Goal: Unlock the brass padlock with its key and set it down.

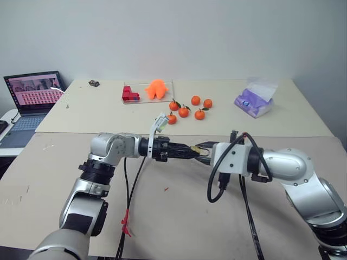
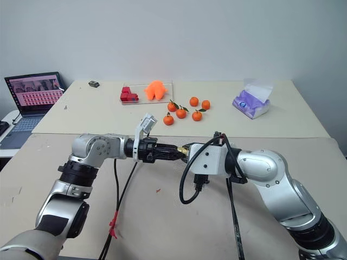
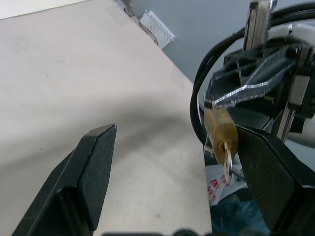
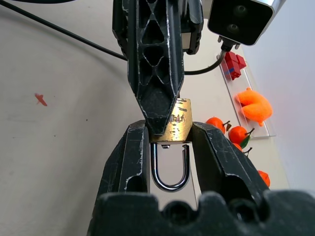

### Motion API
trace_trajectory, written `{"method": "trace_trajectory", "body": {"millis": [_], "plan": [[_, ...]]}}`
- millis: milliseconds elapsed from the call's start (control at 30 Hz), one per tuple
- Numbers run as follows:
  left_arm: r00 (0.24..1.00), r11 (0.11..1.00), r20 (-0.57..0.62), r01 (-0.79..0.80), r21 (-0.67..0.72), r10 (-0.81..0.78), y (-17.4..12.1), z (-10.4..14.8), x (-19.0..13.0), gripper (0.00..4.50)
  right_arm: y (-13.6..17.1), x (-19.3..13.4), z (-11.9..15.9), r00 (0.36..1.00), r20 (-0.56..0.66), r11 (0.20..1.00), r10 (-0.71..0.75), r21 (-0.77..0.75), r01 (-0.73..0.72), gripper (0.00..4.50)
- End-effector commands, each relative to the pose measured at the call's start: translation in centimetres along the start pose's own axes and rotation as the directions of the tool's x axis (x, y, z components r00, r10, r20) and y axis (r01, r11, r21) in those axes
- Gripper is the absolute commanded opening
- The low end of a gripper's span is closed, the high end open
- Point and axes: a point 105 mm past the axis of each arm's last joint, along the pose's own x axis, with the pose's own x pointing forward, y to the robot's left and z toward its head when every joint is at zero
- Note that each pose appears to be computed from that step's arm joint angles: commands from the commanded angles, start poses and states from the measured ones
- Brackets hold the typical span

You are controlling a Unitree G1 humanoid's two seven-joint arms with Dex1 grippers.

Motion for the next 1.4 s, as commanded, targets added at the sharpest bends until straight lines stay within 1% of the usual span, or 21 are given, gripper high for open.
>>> {"method": "trace_trajectory", "body": {"millis": [33, 133, 200, 233, 267, 300, 433, 467, 500, 533, 567, 967, 1033, 1100, 1133, 1167, 1200, 1233, 1300, 1400], "plan": [[0.999, 0.999, 0.024, 0.031, 0.044, -0.033, -1.0, 1.3, 0.1, 3.98, -0.7, -0.6, 0.9, 0.999, 0.019, 0.999, -0.041, -0.029, 0.042, 0.9], [0.999, 0.999, 0.026, 0.029, 0.034, -0.03, -0.9, 1.2, 0.1, 3.98, -0.7, -0.6, 0.9, 0.999, 0.018, 0.999, -0.041, -0.03, 0.041, 0.9], [1.0, 0.999, 0.017, 0.023, 0.048, -0.024, -0.8, 1.1, 0.2, 3.48, -0.7, -0.6, 0.9, 0.999, 0.019, 0.999, -0.041, -0.03, 0.042, 0.9], [1.0, 0.998, 0.011, 0.023, 0.052, -0.023, -0.8, 1.0, 0.2, 3.3, -0.8, -0.6, 0.9, 0.999, 0.019, 0.999, -0.041, -0.031, 0.042, 0.9], [1.0, 0.998, 0.007, 0.025, 0.053, -0.025, -0.8, 1.0, 0.2, 2.86, -0.8, -0.5, 0.9, 0.999, 0.019, 0.999, -0.041, -0.031, 0.042, 0.9], [1.0, 0.998, 0.006, 0.028, 0.052, -0.029, -0.9, 0.9, 0.2, 2.61, -0.8, -0.5, 0.9, 0.999, 0.019, 0.999, -0.041, -0.032, 0.042, 0.9], [0.998, 0.997, 0.007, 0.059, 0.053, -0.059, -1.4, 0.9, 0.2, 1.15, -0.8, -0.5, 0.9, 0.999, 0.018, 0.999, -0.04, -0.032, 0.04, 0.9], [0.997, 0.996, 0.006, 0.075, 0.056, -0.076, -1.7, 0.9, 0.2, 0.9, -0.8, -0.5, 0.9, 0.999, 0.018, 0.999, -0.04, -0.032, 0.04, 0.9], [0.996, 0.995, 0.006, 0.086, 0.057, -0.087, -1.9, 0.9, 0.2, 0.47, -0.8, -0.5, 0.9, 0.999, 0.018, 0.999, -0.04, -0.031, 0.04, 0.9], [0.995, 0.994, 0.005, 0.096, 0.058, -0.097, -2.0, 0.8, 0.2, 0.2, -0.8, -0.5, 0.9, 0.999, 0.017, 0.999, -0.04, -0.031, 0.04, 0.9], [0.995, 0.993, 0.005, 0.1, 0.058, -0.101, -2.1, 0.8, 0.2, 0.08, -0.8, -0.5, 0.9, 0.999, 0.017, 0.999, -0.04, -0.03, 0.04, 0.9], [0.996, 0.995, 0.015, 0.081, 0.062, -0.082, -1.8, 1.1, 0.2, 0.08, -0.7, -0.6, 0.8, 0.999, 0.019, 0.999, -0.035, -0.008, 0.035, 0.9], [0.997, 0.995, 0.016, 0.08, 0.063, -0.081, -1.8, 1.1, 0.2, 0.08, -0.7, -0.6, 0.8, 0.999, 0.023, 0.999, -0.036, 0.004, 0.036, 1.9], [0.997, 0.995, 0.017, 0.079, 0.062, -0.081, -1.8, 1.1, 0.2, 0.08, -0.7, -0.7, 0.8, 0.999, 0.025, 0.999, -0.035, 0.01, 0.035, 2.33], [0.997, 0.995, 0.017, 0.079, 0.062, -0.08, -1.8, 1.1, 0.2, 0.08, -0.7, -0.7, 0.8, 0.999, 0.025, 0.999, -0.033, 0.014, 0.033, 2.76], [0.997, 0.995, 0.017, 0.078, 0.062, -0.079, -1.8, 1.1, 0.1, 0.08, -0.7, -0.8, 0.8, 0.999, 0.023, 0.999, -0.032, 0.019, 0.031, 3.0], [0.997, 0.995, 0.017, 0.077, 0.062, -0.078, -1.7, 1.1, 0.1, 0.08, -0.7, -0.9, 0.7, 0.999, 0.019, 0.999, -0.03, 0.032, 0.029, 3.34], [0.997, 0.995, 0.015, 0.074, 0.062, -0.076, -1.7, 1.1, 0.1, 0.08, -0.7, -1.2, 0.3, 1.0, 0.006, 0.995, -0.022, 0.097, 0.022, 3.8], [0.997, 0.996, 0.014, 0.069, 0.064, -0.07, -1.6, 1.1, -0.1, 0.08, -1.1, -2.0, -0.3, 1.0, -0.018, 0.983, -0.008, 0.182, 0.011, 4.39], [0.998, 0.996, 0.014, 0.064, 0.064, -0.066, -1.6, 1.1, -0.3, 0.08, -2.8, -3.4, -0.6, 0.999, -0.033, 0.97, -0.044, 0.237, 0.05, 4.45]]}}
